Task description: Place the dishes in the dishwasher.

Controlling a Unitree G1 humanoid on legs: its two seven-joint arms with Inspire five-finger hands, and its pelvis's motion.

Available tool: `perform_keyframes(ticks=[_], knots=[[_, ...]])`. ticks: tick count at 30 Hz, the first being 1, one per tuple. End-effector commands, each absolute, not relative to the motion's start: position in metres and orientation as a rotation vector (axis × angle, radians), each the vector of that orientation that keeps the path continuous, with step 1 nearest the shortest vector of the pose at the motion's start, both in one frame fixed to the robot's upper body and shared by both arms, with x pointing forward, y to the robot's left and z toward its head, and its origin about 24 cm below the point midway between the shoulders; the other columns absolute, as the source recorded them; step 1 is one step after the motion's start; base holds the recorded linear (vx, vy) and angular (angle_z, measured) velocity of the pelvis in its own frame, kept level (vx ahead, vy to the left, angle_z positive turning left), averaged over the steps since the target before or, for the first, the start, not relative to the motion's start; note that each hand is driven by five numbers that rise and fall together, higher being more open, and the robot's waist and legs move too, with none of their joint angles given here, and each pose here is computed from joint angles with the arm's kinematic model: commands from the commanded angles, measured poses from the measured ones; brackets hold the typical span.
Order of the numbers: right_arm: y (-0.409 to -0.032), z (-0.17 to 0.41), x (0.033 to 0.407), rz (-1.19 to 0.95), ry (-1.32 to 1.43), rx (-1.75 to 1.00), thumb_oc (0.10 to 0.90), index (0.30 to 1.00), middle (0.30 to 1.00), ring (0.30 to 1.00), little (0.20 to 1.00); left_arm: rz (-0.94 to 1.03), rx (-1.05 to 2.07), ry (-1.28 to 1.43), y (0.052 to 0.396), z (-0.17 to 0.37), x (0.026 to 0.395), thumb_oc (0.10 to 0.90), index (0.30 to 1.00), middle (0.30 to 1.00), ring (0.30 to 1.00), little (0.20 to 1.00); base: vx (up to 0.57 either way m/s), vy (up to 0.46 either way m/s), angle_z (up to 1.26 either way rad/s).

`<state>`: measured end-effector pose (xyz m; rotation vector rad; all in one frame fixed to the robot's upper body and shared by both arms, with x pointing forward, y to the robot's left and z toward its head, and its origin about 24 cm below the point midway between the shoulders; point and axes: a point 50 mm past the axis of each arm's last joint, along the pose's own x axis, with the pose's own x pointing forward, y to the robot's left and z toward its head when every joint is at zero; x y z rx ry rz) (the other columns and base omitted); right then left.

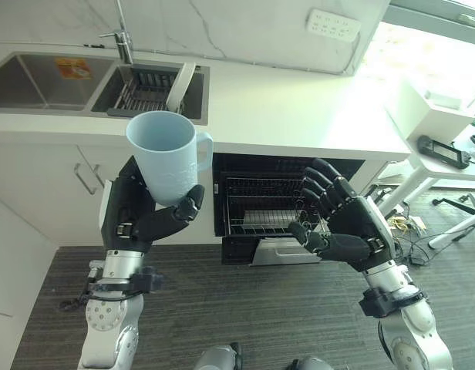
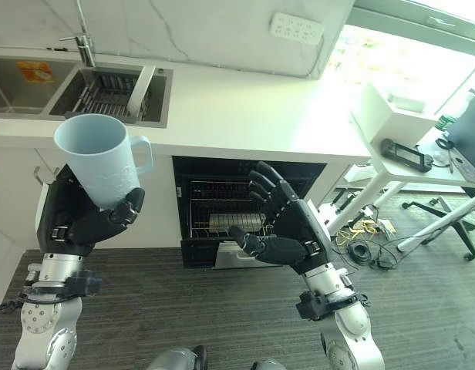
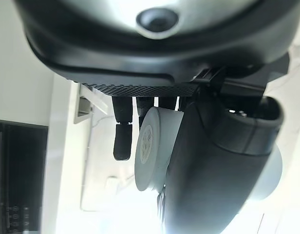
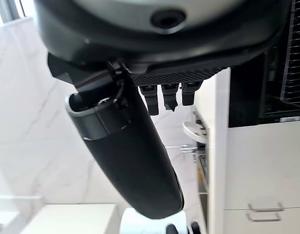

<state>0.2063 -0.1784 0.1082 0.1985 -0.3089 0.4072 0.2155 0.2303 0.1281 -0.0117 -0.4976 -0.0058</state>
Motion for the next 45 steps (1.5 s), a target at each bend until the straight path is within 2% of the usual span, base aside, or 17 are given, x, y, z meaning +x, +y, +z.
perform_keyframes(ticks=[1, 8, 18, 25, 31, 45], knots=[[-0.189, 0.150, 0.209, 0.414, -0.578, 0.204, 0.800, 0.900, 0.900, 0.900, 0.900, -0.058, 0.051, -0.808, 0.220, 0.185, 0.209, 0.400, 0.300, 0.300, 0.300, 0.300, 0.18, -0.206, -0.27], [-0.189, 0.149, 0.201, 0.415, -0.550, 0.214, 0.800, 0.900, 0.900, 0.900, 0.900, -0.080, 0.055, -0.790, 0.218, 0.184, 0.206, 0.400, 0.300, 0.300, 0.300, 0.300, 0.30, -0.376, 0.32], [-0.193, 0.154, 0.207, 0.440, -0.496, 0.163, 0.800, 0.900, 0.900, 0.900, 0.900, -0.056, -0.065, -0.735, 0.215, 0.173, 0.201, 0.400, 0.300, 0.300, 0.300, 0.300, 0.26, -0.379, 0.21], [-0.200, 0.150, 0.204, 0.410, -0.467, 0.145, 0.800, 0.900, 0.900, 0.900, 0.900, -0.053, -0.082, -0.714, 0.216, 0.166, 0.198, 0.400, 0.300, 0.300, 0.300, 0.300, 0.13, -0.187, 0.06], [-0.194, 0.145, 0.207, 0.359, -0.473, 0.152, 0.800, 0.900, 0.900, 0.900, 0.900, -0.106, -0.065, -0.711, 0.211, 0.161, 0.200, 0.400, 0.300, 0.300, 0.300, 0.300, 0.11, 0.009, 0.60], [-0.191, 0.139, 0.208, 0.333, -0.466, 0.219, 0.800, 0.900, 0.900, 0.900, 0.900, -0.145, -0.032, -0.752, 0.201, 0.168, 0.214, 0.400, 0.300, 0.300, 0.300, 0.300, 0.14, 0.194, -0.10]])
